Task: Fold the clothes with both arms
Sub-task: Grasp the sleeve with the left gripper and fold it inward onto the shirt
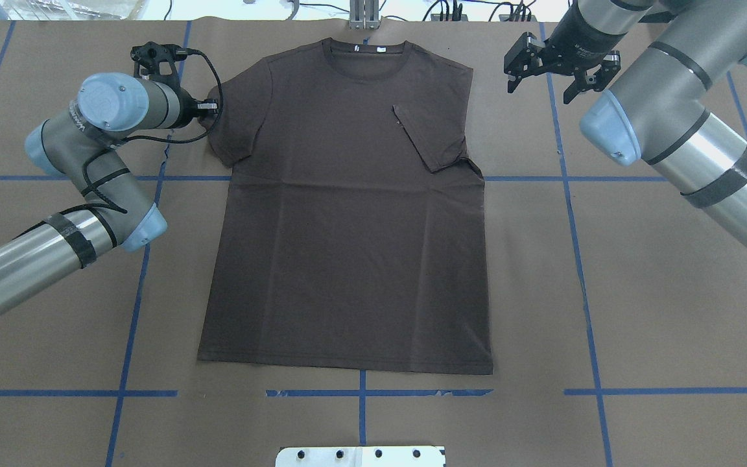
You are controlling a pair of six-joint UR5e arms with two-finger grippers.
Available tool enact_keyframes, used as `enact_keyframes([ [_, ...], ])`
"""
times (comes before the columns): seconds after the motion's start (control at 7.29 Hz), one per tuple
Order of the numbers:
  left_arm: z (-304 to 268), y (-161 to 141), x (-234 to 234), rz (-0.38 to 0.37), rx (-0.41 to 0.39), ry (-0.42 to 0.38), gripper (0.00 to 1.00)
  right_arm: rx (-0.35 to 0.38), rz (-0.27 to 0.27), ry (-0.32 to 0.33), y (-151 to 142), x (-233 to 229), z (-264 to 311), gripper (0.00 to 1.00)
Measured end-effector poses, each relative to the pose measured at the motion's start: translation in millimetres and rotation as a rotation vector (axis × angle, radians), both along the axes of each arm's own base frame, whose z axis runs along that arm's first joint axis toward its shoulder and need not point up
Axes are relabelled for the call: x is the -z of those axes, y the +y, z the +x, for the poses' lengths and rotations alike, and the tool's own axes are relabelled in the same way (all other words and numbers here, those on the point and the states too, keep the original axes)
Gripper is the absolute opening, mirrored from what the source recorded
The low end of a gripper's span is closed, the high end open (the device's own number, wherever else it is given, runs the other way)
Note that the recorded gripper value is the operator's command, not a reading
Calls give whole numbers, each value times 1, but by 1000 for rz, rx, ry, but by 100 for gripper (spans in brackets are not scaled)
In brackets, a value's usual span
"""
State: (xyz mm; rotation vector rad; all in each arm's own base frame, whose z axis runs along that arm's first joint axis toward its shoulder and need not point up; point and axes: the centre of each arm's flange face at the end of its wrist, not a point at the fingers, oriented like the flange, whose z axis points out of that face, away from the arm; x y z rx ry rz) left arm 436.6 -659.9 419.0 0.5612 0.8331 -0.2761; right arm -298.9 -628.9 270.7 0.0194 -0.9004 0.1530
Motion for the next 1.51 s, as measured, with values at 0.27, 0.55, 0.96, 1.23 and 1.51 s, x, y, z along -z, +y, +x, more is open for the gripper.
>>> enact_keyframes([
  [0.27, 3, 2, 70, -23, 3, 2, 0, 1, 0, -1, 0, 0, 0, 100],
  [0.55, 51, 7, 138, -116, 39, 86, 0, 1, 0, -1, 0, 1, 0, 100],
  [0.96, 120, 7, 183, -192, 57, 155, 0, -3, -1, -2, 0, 0, 1, 100],
  [1.23, 129, 5, 188, -186, 56, 174, 100, -3, 0, -3, 0, 0, 2, 100],
  [1.51, 129, 6, 188, -157, 42, 191, 100, -1, 1, -4, 0, 1, 1, 100],
])
